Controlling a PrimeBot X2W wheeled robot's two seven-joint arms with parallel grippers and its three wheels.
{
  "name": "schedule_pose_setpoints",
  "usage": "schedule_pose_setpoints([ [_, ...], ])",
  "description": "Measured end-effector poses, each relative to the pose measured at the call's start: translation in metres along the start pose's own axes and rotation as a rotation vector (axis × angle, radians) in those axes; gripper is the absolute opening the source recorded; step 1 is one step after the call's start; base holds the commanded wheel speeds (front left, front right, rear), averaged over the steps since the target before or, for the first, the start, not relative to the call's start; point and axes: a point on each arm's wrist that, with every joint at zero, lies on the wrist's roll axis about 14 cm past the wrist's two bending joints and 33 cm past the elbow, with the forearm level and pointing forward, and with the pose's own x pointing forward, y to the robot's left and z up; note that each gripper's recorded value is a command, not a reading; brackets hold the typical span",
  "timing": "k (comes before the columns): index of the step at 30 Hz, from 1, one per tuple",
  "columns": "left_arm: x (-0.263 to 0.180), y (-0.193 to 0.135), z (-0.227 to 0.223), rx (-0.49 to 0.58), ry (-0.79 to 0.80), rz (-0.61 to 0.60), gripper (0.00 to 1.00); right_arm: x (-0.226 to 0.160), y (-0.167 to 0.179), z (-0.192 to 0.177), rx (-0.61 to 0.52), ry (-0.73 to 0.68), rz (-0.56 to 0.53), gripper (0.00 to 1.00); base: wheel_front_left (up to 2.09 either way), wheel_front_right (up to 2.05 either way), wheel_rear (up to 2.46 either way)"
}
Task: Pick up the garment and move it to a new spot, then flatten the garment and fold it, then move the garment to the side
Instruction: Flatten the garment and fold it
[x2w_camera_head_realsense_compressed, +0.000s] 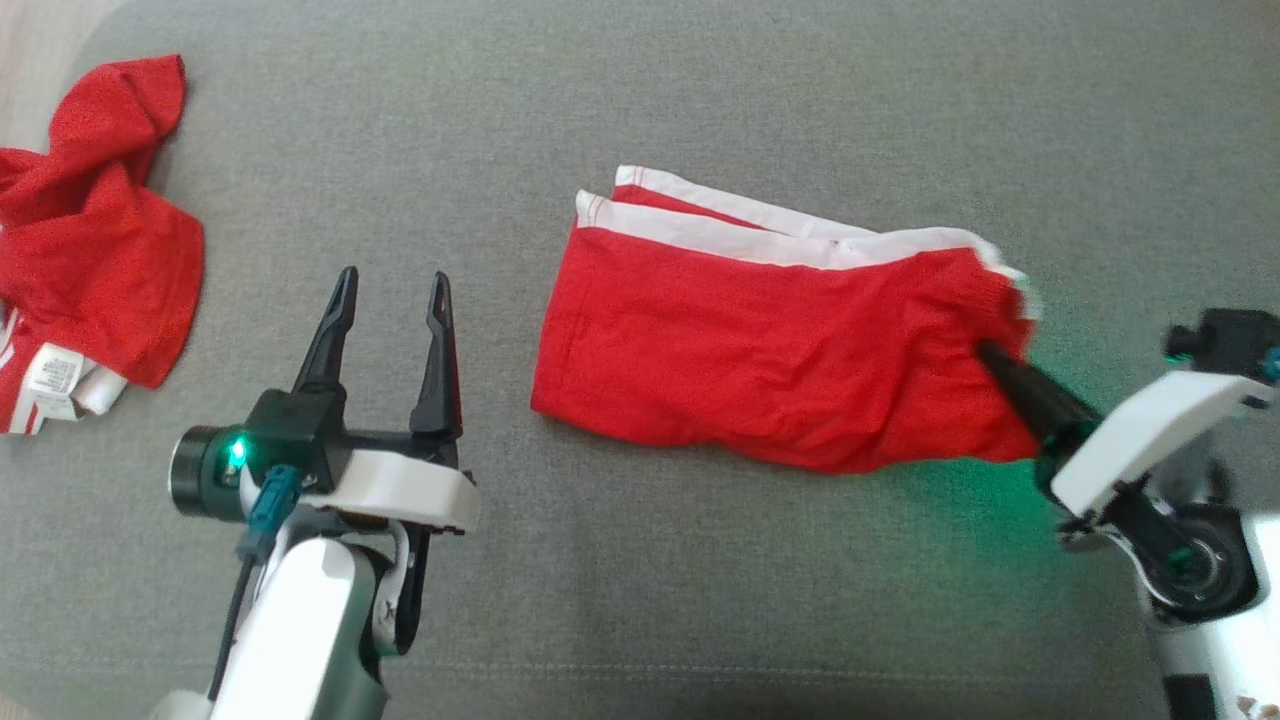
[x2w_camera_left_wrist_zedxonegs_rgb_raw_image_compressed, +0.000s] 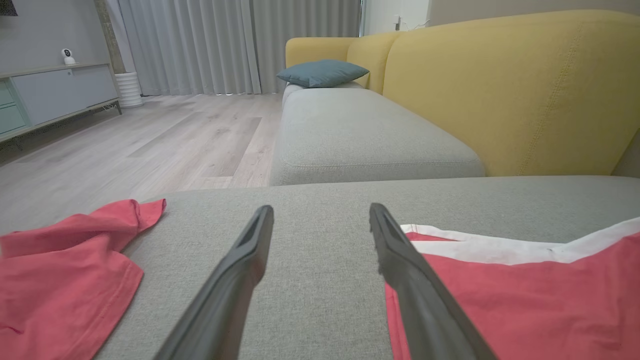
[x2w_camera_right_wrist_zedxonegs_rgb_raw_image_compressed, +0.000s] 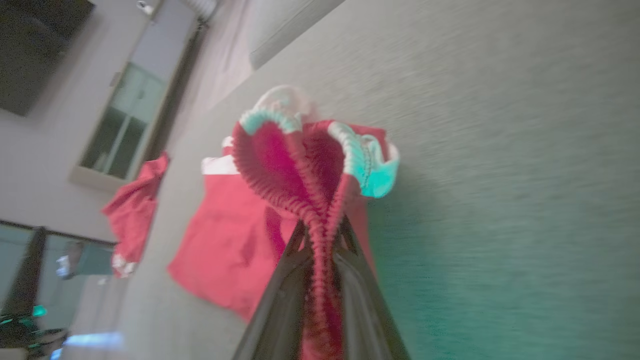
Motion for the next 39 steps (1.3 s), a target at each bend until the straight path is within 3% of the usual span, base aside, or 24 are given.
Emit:
schedule_pose_setpoints([
  [5, -0.003, 0.002, 0.004, 0.002, -0.007, 0.002, 1.00, 0.007, 0.053, -0.002, 0.165, 0.064, 0.205, 0.00, 0.00, 0.00, 0.00],
  [11, -0.009, 0.007, 0.003, 0.000, -0.001, 0.019, 1.00, 0.035, 0.112, 0.000, 0.215, 0.139, 0.369, 0.00, 0.00, 0.00, 0.00],
  [23, -0.020, 0.024, -0.007, -0.002, 0.039, 0.081, 1.00, 0.096, 0.175, -0.044, 0.115, 0.237, 0.432, 0.00, 0.00, 0.00, 0.00],
  [29, -0.020, 0.026, -0.011, -0.003, 0.050, 0.092, 1.00, 0.117, 0.174, -0.047, 0.007, 0.181, 0.387, 0.00, 0.00, 0.00, 0.00],
  [30, -0.020, 0.026, -0.012, -0.004, 0.052, 0.093, 1.00, 0.119, 0.175, -0.046, -0.002, 0.169, 0.387, 0.33, 0.00, 0.00, 0.00],
  [31, -0.020, 0.026, -0.013, -0.004, 0.055, 0.093, 1.00, 0.121, 0.175, -0.047, -0.020, 0.157, 0.386, 0.76, 0.00, 0.00, 0.00],
  [32, -0.020, 0.025, -0.014, -0.004, 0.057, 0.093, 1.00, 0.122, 0.176, -0.048, -0.046, 0.145, 0.386, 1.00, 0.00, 0.00, 0.00],
  [39, -0.016, 0.022, -0.017, -0.004, 0.062, 0.085, 1.00, 0.121, 0.190, -0.043, -0.240, 0.029, 0.428, 1.00, 0.00, 0.00, 0.00],
])
